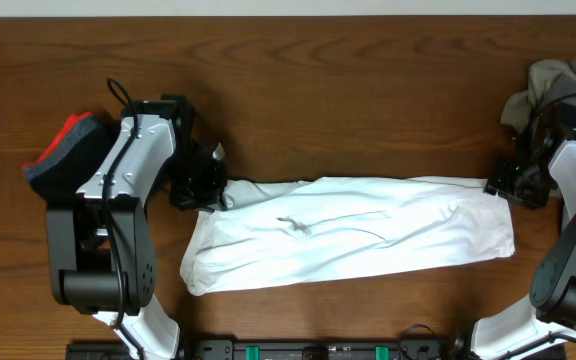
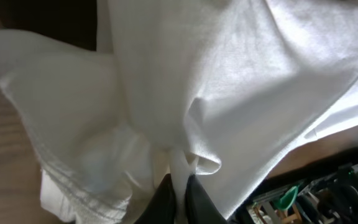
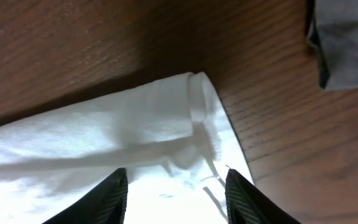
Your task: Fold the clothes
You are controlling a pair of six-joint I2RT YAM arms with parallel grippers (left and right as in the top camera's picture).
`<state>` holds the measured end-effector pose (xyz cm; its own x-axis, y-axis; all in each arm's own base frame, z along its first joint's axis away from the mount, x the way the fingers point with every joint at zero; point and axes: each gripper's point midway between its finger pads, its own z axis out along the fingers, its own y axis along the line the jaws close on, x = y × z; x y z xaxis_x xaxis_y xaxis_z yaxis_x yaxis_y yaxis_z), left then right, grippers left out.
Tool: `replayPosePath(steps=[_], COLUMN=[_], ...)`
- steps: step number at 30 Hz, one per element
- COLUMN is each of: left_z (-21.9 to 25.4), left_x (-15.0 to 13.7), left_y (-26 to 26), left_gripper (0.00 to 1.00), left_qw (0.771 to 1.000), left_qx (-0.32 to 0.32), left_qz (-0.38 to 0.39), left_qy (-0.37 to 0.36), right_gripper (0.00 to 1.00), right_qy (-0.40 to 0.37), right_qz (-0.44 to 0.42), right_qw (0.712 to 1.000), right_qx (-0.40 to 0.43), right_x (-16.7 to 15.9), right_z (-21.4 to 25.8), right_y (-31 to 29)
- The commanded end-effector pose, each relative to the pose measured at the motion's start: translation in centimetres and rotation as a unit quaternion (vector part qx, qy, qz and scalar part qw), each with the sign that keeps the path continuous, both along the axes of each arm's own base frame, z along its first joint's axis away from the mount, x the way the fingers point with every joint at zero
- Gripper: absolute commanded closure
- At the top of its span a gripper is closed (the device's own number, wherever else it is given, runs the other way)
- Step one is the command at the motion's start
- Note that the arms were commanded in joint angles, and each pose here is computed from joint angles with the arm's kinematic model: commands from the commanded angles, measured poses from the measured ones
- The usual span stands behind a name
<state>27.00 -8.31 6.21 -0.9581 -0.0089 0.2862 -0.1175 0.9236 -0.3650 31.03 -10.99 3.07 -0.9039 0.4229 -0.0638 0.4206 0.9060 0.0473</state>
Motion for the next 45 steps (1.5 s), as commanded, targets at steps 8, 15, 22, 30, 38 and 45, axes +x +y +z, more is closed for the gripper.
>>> replayPosePath(steps=[8, 15, 22, 30, 38, 45], left_z=[-0.1, -0.1, -0.1, -0.1, 0.6, 2.0], left_x=[0.2, 0.2, 0.2, 0.2, -0.7, -2.1], left_y=[0.3, 0.3, 0.3, 0.3, 0.3, 0.3], left_gripper=[0.94, 0.94, 0.94, 0.94, 0.94, 0.94], left_qw=[1.0, 1.0, 1.0, 1.0, 1.0, 1.0], left_qx=[0.005, 0.005, 0.005, 0.005, 0.003, 0.002], left_qz=[-0.001, -0.001, -0.001, -0.001, 0.0, 0.001], left_qy=[-0.006, -0.007, -0.007, -0.006, 0.009, 0.023], right_gripper=[0.55, 0.55, 0.55, 0.94, 0.99, 0.99], right_qy=[-0.012, -0.01, -0.003, 0.001, 0.001, 0.023], right_qz=[-0.059, -0.102, -0.117, -0.122, -0.124, -0.122], right_qw=[0.998, 0.995, 0.993, 0.993, 0.992, 0.992], right_qx=[0.019, 0.012, 0.002, 0.004, 0.002, 0.007], right_x=[0.3, 0.3, -0.3, -0.9, -0.9, -2.1], right_z=[0.3, -0.1, -0.9, -1.6, -1.4, -0.9], right_y=[0.4, 0.0, -0.2, 0.0, -0.5, -1.1])
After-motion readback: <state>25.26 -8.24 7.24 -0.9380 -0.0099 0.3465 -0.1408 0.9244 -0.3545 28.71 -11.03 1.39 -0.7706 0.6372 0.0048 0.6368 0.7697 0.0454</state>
